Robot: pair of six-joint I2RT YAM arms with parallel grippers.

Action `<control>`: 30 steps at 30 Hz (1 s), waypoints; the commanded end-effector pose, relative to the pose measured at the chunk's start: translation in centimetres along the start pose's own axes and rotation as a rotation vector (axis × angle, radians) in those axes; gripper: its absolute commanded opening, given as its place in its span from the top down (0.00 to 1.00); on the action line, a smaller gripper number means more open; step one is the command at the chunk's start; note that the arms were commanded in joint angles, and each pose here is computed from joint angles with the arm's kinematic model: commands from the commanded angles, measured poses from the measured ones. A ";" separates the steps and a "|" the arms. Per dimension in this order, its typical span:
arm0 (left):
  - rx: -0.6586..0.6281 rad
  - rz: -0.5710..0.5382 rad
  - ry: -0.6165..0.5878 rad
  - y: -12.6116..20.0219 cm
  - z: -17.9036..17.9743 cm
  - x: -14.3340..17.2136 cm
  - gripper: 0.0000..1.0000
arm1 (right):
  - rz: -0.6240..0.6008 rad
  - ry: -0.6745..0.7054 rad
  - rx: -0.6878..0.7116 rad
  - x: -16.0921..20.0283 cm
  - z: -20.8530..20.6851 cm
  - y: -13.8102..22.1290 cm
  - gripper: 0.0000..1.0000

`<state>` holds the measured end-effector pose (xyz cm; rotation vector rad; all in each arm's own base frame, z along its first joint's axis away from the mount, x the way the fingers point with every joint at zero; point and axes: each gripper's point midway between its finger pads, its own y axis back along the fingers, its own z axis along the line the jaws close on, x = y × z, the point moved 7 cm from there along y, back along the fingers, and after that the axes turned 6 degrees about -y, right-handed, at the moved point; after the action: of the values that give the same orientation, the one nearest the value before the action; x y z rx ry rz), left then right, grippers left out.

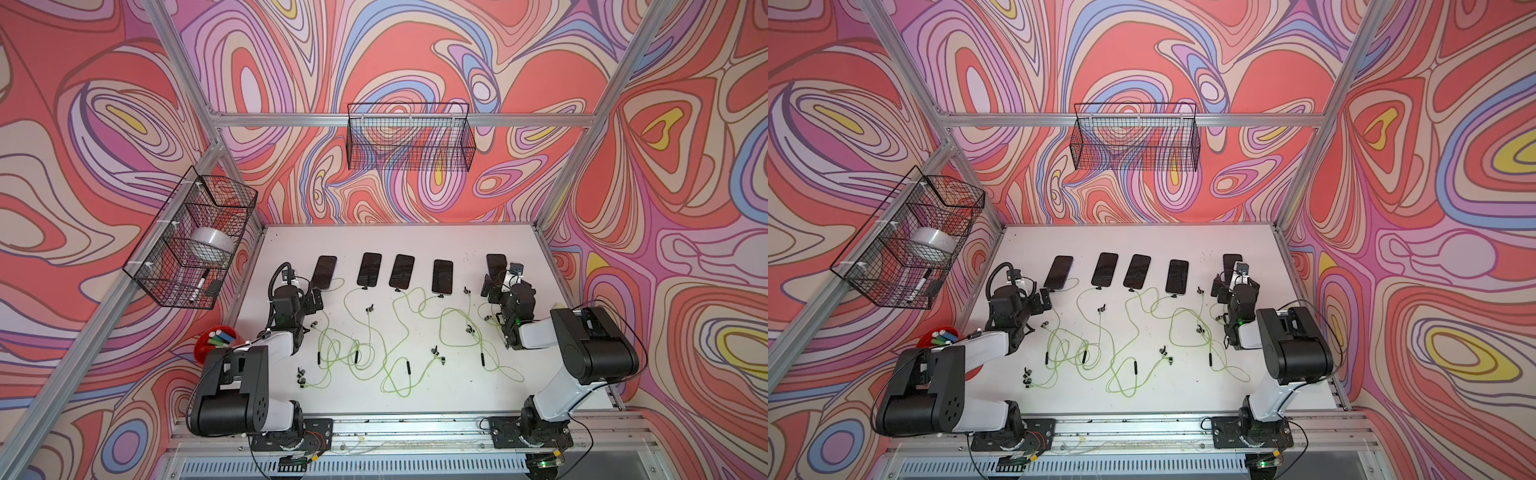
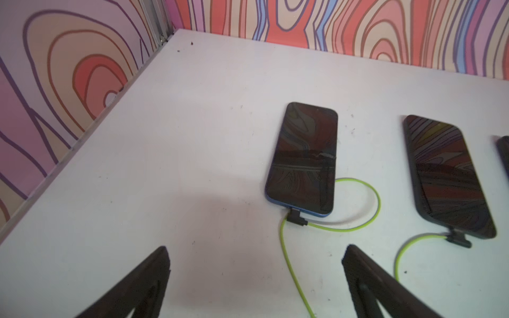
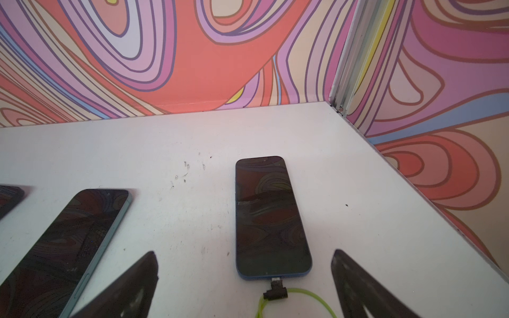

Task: Plug wired earphones into phones
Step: Reset both arms

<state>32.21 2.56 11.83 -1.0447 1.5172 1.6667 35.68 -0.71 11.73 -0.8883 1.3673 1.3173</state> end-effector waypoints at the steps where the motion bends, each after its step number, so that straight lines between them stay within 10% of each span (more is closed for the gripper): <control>1: 0.010 -0.068 -0.013 0.0 0.2 -1.2 0.00 | 0.001 -0.010 0.003 0.4 -0.2 0.1 0.02; 12: 0.007 -0.214 -0.048 0.3 -0.7 0.6 0.00 | -0.002 -0.017 0.011 0.4 -0.4 0.2 0.02; 30: 0.115 -0.130 -0.124 -0.5 -2.3 0.2 0.00 | 0.017 -0.022 0.032 0.4 -0.5 -0.3 0.02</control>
<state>32.31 0.89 10.83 -0.9781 1.4301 1.5477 35.57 -0.84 11.49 -0.8659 1.3697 1.3226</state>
